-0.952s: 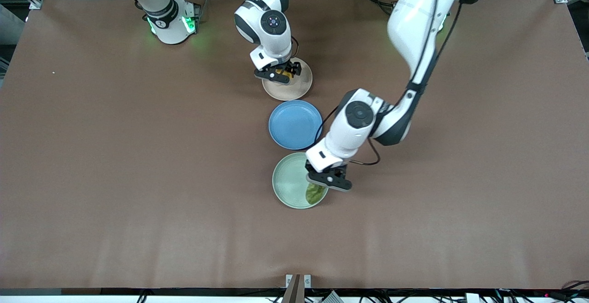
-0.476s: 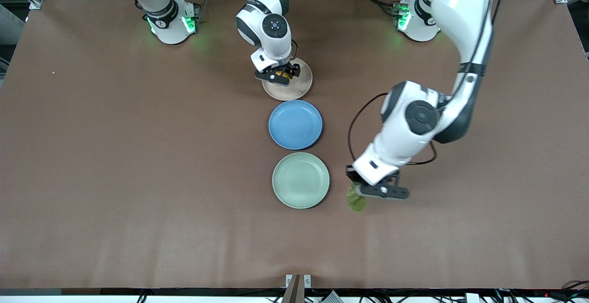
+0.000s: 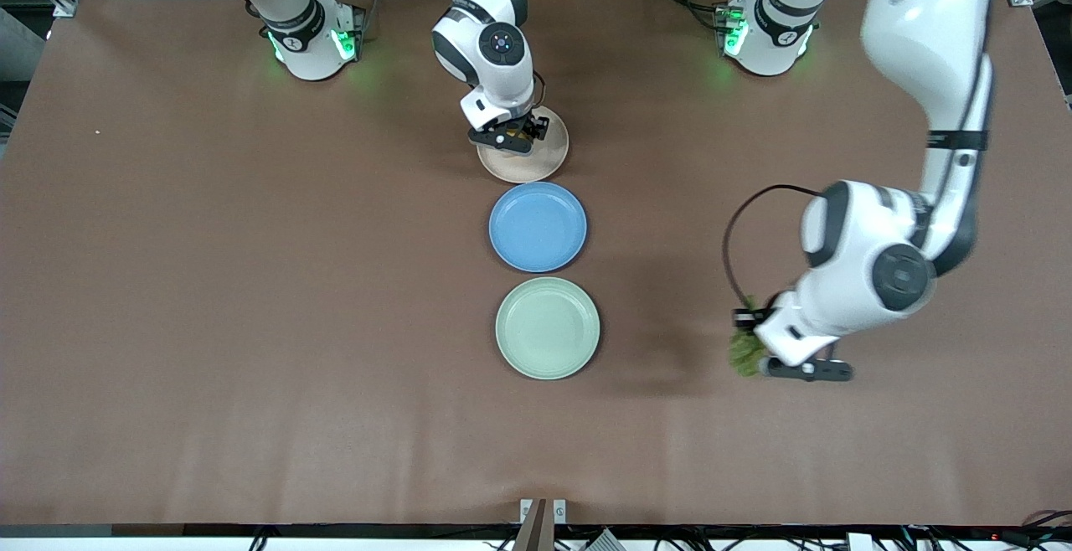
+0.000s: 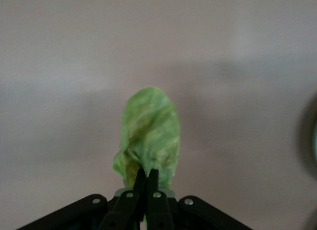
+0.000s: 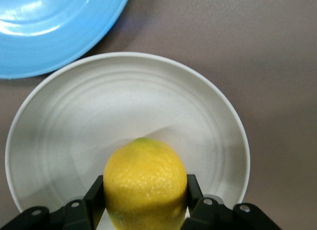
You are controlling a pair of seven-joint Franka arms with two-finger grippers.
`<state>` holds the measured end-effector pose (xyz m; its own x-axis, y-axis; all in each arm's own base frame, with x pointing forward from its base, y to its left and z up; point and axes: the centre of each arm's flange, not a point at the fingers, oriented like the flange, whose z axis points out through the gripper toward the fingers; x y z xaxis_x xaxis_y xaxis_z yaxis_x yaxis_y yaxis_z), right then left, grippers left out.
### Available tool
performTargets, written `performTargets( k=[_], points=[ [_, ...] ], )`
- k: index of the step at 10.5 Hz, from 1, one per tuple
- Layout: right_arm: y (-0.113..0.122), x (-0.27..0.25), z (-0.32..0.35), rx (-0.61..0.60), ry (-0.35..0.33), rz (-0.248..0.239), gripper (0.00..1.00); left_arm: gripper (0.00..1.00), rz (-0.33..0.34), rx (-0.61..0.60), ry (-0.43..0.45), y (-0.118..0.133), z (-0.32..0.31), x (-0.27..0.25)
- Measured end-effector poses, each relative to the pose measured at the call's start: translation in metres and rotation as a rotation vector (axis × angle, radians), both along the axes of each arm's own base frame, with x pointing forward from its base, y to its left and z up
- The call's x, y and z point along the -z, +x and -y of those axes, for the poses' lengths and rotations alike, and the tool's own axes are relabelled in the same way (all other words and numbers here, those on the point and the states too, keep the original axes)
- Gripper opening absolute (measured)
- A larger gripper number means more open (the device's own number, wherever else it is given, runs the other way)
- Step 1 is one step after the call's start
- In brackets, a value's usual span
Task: Pick lemon and lettuce from plates
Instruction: 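Carry the lettuce off its plate while the right gripper carries the lemon, then lower the lettuce onto the table while the right gripper lowers the lemon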
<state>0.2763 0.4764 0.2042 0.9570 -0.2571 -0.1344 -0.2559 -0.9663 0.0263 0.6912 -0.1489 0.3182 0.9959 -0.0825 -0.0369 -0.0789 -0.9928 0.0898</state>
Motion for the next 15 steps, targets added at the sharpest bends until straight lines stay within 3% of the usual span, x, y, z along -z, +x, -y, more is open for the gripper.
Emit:
performTargets(
  k=[3, 5, 7, 8, 9, 12, 14, 15],
  points=[
    [0.019, -0.015, 0.003, 0.033, 0.028, 0.03, 0.68, 0.03, -0.091, -0.022, 0.009, -0.012, -0.054, 0.038],
    [0.058, -0.043, 0.02, 0.102, 0.061, 0.078, 0.68, 0.03, -0.143, -0.034, 0.015, -0.024, -0.064, 0.063],
    [0.104, -0.066, 0.052, 0.138, 0.079, 0.126, 0.68, 0.08, -0.178, -0.055, 0.017, -0.029, -0.079, 0.082],
    [0.121, -0.071, 0.07, 0.131, 0.068, 0.128, 0.68, 0.13, -0.185, -0.067, 0.016, -0.029, -0.086, 0.087],
    [0.134, -0.075, 0.088, 0.121, 0.044, 0.112, 0.68, 0.26, -0.186, -0.078, 0.016, -0.029, -0.094, 0.088],
    [0.187, -0.083, 0.158, 0.056, -0.006, 0.142, 0.68, 0.68, -0.169, -0.077, 0.013, -0.025, -0.093, 0.081],
    [0.222, -0.085, 0.217, -0.01, -0.012, 0.147, 0.68, 0.94, -0.116, -0.073, 0.009, -0.016, -0.09, 0.05],
    [0.236, -0.084, 0.247, -0.038, -0.013, 0.144, 0.68, 1.0, -0.075, -0.052, 0.038, -0.012, -0.092, 0.023]
  ],
)
